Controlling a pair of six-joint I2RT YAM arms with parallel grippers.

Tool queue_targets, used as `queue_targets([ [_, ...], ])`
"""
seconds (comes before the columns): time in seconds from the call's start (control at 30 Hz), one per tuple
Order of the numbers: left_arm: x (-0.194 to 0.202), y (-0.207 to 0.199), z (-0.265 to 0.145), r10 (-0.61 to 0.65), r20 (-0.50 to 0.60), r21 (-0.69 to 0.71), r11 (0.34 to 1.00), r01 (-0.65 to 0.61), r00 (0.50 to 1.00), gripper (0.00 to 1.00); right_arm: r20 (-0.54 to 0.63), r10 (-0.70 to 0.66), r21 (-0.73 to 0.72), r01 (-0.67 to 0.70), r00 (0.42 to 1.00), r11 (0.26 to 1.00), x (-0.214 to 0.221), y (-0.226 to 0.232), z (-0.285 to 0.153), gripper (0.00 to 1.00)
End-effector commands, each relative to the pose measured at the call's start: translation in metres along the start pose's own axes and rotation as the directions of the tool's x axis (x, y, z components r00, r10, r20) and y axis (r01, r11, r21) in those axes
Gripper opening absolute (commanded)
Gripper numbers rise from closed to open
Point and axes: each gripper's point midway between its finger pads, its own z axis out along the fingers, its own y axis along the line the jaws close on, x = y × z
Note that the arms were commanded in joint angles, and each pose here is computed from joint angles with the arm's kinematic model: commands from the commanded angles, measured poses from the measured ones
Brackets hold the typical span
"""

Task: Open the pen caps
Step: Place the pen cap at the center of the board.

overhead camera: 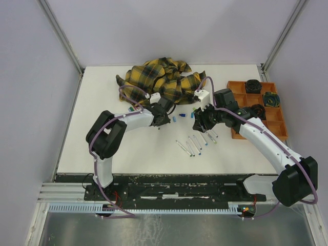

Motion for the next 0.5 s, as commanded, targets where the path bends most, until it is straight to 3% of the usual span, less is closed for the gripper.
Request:
queue_targets([
  [0.0, -0.027, -0.005, -0.030, -0.001, 0.082, 0.043, 0.999, -0.002, 0.997, 0.35, 0.060, -0.034, -0.009, 0.034, 0.998, 0.999, -0.014, 0.003, -0.009, 0.53],
  [0.2, -0.037, -0.003, -0.063, -0.037, 0.131, 0.139, 0.990, 0.018, 0.991, 0.35, 0.058, -0.033, -0.014, 0.034, 0.998, 0.999, -0.014, 0.004, -0.008, 0.53],
  [0.47, -0.025, 0.012, -0.077, -0.011, 0.206, 0.274, 0.961, -0.046, 0.979, 0.34, 0.062, -0.029, -0.015, 0.030, 0.998, 0.999, -0.014, 0.003, -0.009, 0.53],
])
